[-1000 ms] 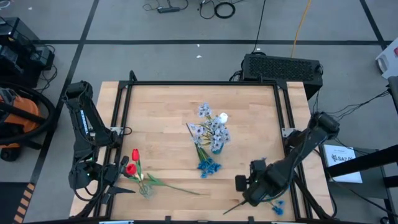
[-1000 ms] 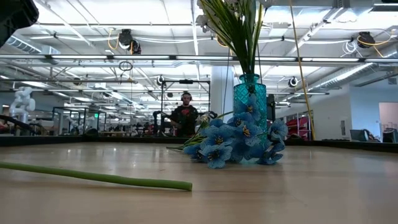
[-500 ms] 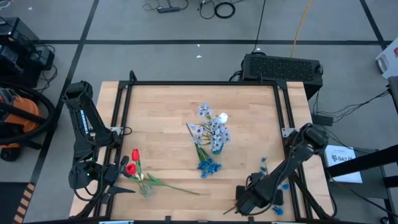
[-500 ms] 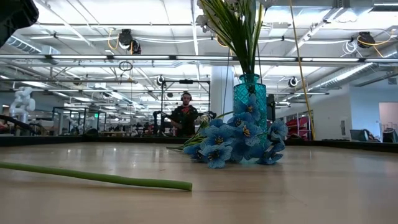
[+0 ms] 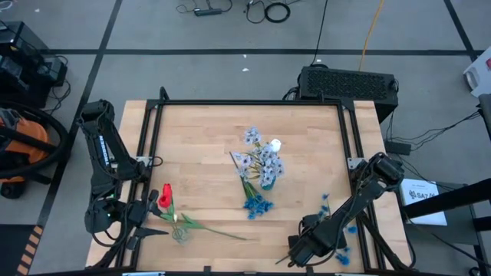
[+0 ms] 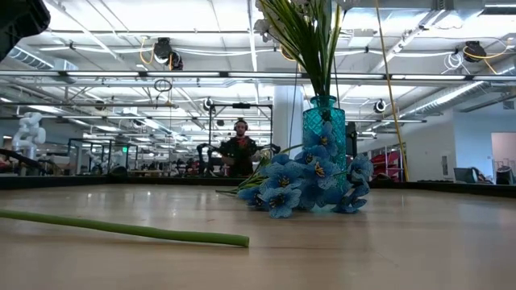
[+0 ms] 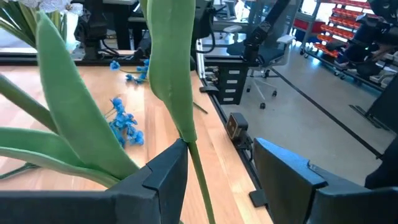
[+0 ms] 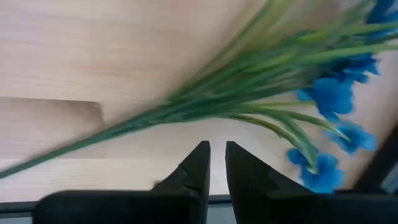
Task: Sort flowers into vase by color
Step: Put the bottom blue flowers into the transparent flower vase
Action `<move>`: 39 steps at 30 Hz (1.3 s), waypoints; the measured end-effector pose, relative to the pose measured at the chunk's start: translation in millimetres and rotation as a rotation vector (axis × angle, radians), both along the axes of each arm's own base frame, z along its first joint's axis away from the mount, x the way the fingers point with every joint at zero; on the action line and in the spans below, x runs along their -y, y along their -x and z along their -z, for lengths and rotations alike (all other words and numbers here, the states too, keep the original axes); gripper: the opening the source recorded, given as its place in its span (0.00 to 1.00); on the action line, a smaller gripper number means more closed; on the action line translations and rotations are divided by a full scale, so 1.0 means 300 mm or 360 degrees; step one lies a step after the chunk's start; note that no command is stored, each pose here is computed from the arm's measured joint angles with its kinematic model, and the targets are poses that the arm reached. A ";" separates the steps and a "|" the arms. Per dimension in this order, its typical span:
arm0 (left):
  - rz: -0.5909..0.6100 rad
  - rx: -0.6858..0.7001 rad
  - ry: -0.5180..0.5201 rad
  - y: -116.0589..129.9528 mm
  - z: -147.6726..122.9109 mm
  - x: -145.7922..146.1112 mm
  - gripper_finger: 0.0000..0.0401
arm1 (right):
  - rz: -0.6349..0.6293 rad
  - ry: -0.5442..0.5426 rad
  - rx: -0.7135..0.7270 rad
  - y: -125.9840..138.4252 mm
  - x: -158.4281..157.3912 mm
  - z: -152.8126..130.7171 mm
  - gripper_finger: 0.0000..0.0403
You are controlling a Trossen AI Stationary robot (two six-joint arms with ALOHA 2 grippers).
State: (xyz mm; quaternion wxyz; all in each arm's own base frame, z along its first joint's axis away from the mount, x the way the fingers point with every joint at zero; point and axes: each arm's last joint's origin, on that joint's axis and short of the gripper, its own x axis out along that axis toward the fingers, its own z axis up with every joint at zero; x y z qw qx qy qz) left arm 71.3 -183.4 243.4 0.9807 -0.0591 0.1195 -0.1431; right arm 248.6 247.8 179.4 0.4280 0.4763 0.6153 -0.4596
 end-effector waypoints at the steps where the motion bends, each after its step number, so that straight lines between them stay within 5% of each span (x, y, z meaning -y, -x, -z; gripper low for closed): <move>1: 0.0000 0.0000 0.0000 0.000 0.000 0.000 0.47 | 0.0001 0.0010 0.0011 -0.001 0.001 0.000 0.11; 24: 0.0000 0.0000 0.0003 0.000 -0.001 0.000 0.47 | 0.0347 0.0118 0.0006 -0.024 -0.012 0.051 0.54; 32: 0.0000 0.0002 0.0008 0.000 -0.002 0.001 0.47 | 0.0352 0.0118 -0.0100 -0.048 -0.040 0.162 0.48; 39: 0.0000 0.0002 0.0007 0.000 -0.001 0.001 0.47 | 0.0255 0.0154 0.0016 -0.062 -0.046 0.191 0.18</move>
